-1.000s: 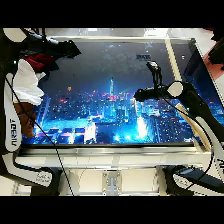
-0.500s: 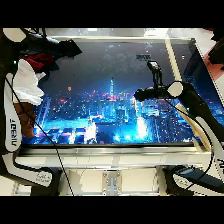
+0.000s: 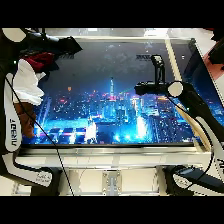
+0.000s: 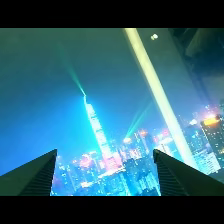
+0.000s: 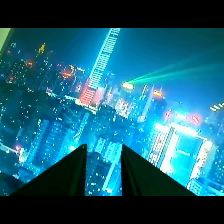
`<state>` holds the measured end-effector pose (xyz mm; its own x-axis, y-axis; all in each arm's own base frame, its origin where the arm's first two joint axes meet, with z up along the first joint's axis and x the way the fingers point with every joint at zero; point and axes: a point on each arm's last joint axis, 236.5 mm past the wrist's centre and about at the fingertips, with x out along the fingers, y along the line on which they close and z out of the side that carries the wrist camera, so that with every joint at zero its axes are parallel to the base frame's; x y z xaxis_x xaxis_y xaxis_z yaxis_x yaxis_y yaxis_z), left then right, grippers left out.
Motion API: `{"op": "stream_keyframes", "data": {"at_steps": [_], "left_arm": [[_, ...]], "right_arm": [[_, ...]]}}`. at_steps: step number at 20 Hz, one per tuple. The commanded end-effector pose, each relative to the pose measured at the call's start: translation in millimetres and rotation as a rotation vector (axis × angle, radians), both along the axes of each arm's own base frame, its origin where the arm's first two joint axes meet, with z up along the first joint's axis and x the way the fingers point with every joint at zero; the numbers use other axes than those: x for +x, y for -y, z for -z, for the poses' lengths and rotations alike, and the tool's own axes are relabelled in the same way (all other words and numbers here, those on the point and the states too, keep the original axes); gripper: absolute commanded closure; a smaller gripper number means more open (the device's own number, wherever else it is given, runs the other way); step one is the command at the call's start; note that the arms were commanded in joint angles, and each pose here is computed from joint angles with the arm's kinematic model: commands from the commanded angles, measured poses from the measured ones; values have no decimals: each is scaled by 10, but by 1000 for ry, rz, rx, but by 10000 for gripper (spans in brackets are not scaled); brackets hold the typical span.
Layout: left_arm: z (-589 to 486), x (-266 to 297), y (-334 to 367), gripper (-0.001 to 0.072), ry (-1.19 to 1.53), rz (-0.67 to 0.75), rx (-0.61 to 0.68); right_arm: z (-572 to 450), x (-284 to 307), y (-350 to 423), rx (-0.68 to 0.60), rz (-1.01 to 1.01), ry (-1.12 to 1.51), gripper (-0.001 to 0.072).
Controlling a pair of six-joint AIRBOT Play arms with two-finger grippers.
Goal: Fold the shirts.
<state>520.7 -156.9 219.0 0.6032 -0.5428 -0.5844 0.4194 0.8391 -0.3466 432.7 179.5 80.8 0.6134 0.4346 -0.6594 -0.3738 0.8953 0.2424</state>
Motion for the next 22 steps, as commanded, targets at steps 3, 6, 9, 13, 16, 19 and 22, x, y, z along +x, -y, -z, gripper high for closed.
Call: {"op": "stream_keyframes", "data": {"at_steps": [3, 6, 9, 13, 16, 19, 22], "left_arm": [[-6, 123, -147, 12, 46, -49, 52], [-17, 189, -229, 11, 73, -76, 81], [26, 214, -330, 12, 78, -95, 131], [67, 268, -499, 12, 95, -129, 207], [52, 299, -530, 14, 109, -139, 218], [16, 438, -711, 108, 167, -193, 282], [-16, 725, -1604, 254, 262, -435, 585]], "right_arm": [[-61, 74, 6, 4, 14, 39, 445], [-58, 71, 7, 4, 14, 37, 444], [-54, 65, 4, 5, 13, 34, 445], [-52, 63, 4, 4, 13, 33, 445], [-50, 60, 3, 4, 12, 31, 445], [-48, 58, 3, 4, 11, 30, 444], [6, -4, -7, -4, -3, 0, 444]]}}
